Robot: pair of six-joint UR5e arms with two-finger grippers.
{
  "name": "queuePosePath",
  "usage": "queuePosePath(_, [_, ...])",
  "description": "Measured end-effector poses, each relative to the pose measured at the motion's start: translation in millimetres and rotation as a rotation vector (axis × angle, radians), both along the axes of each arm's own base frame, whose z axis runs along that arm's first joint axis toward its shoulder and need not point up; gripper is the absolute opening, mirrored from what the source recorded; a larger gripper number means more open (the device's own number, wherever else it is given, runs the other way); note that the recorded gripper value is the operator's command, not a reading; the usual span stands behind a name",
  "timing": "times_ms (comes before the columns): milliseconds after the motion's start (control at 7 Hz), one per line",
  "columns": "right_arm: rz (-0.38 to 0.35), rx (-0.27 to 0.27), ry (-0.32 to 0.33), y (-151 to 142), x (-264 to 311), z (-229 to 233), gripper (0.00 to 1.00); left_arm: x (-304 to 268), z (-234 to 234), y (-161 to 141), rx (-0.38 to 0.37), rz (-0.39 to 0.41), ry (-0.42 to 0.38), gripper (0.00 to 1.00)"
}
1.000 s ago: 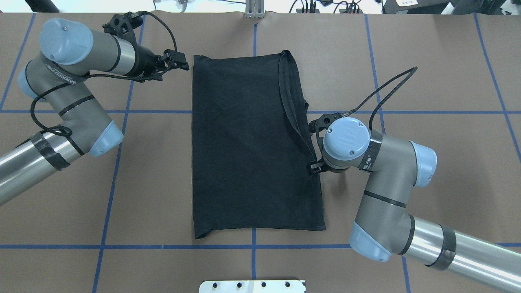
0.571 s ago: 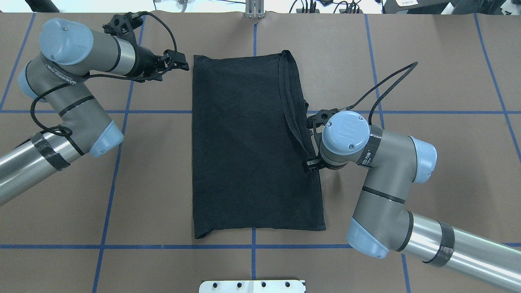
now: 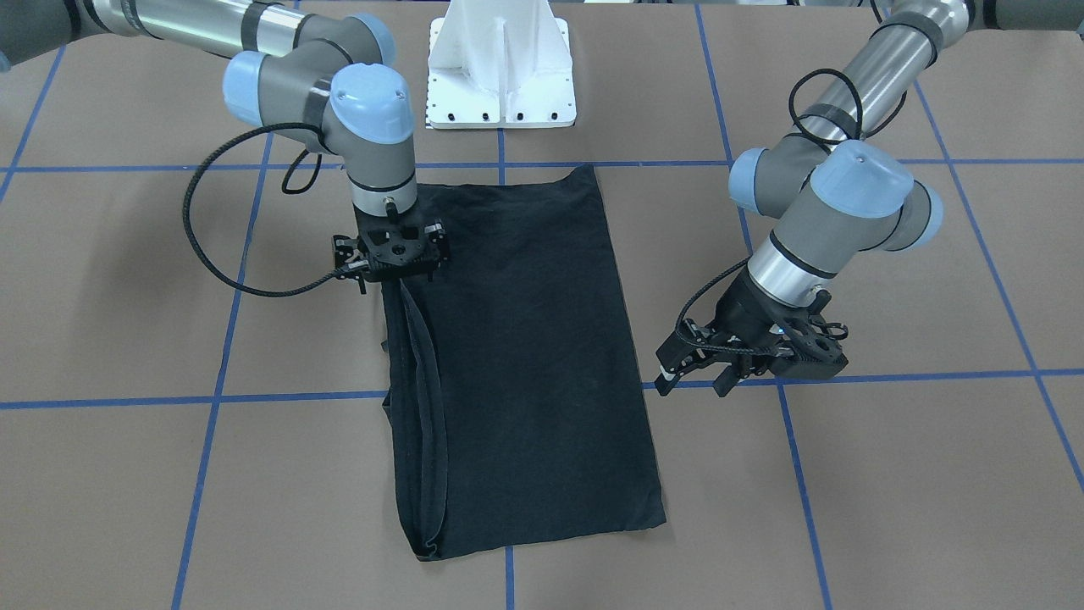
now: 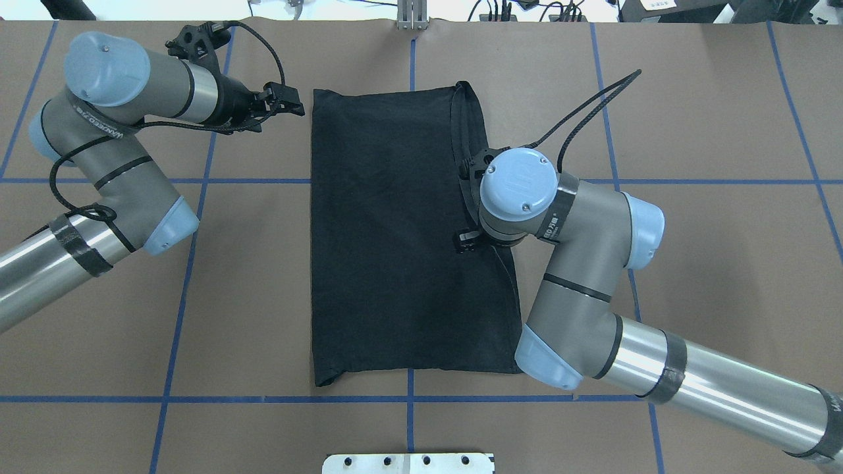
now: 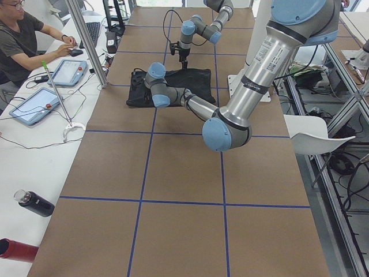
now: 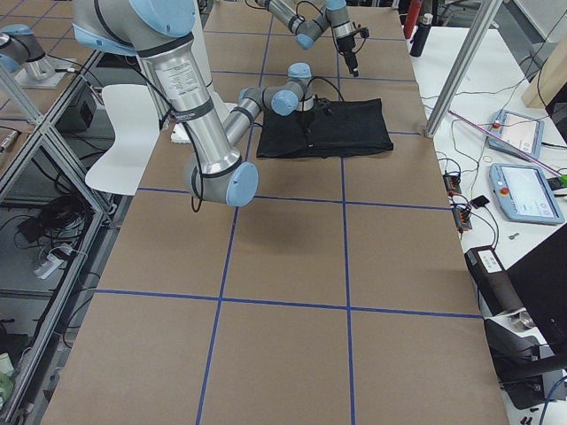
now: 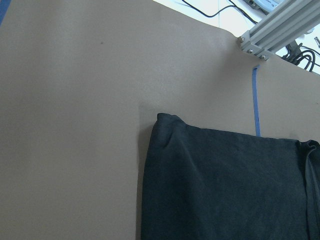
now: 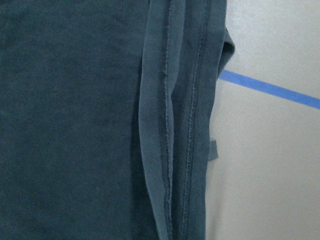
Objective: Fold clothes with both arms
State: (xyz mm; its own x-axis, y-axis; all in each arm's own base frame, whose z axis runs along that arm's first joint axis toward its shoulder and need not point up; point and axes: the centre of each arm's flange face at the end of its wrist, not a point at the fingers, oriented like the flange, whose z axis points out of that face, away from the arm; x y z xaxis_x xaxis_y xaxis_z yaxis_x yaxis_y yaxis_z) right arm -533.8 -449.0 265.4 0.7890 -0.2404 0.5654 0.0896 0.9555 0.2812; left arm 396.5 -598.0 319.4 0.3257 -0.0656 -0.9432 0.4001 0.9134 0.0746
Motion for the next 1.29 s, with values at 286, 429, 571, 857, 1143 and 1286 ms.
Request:
queuePosePath(286, [0.014, 0.022, 0.017, -25.5, -15.1, 9.9, 1.00, 0.5, 1.7, -0.4, 0.001, 0.001, -0.002, 1.00])
queuePosePath(429, [0.020, 0.036, 0.008, -35.8, -22.7, 21.2, 1.00, 0.6, 1.4, -0.5, 0.002, 0.002, -0.002, 1.00])
queuePosePath(571, [0.024, 0.043, 0.002, -42.0, -25.8, 28.6, 1.00, 0.7, 1.2, -0.6, 0.002, 0.002, -0.001, 1.00])
queuePosePath(857, [0.025, 0.041, -0.002, -48.1, -24.4, 34.3, 1.00, 1.0, 0.9, -0.6, 0.001, 0.002, 0.000, 1.00])
queuePosePath(1143, [0.022, 0.035, -0.002, -58.1, -13.5, 40.0, 1.00, 5.3, -0.4, 2.1, -0.001, 0.007, 0.003, 1.00])
queuePosePath(1286, [0.016, 0.033, 0.000, -62.6, -7.6, 44.9, 1.00, 7.4, -1.8, 3.6, -0.001, 0.009, 0.005, 1.00])
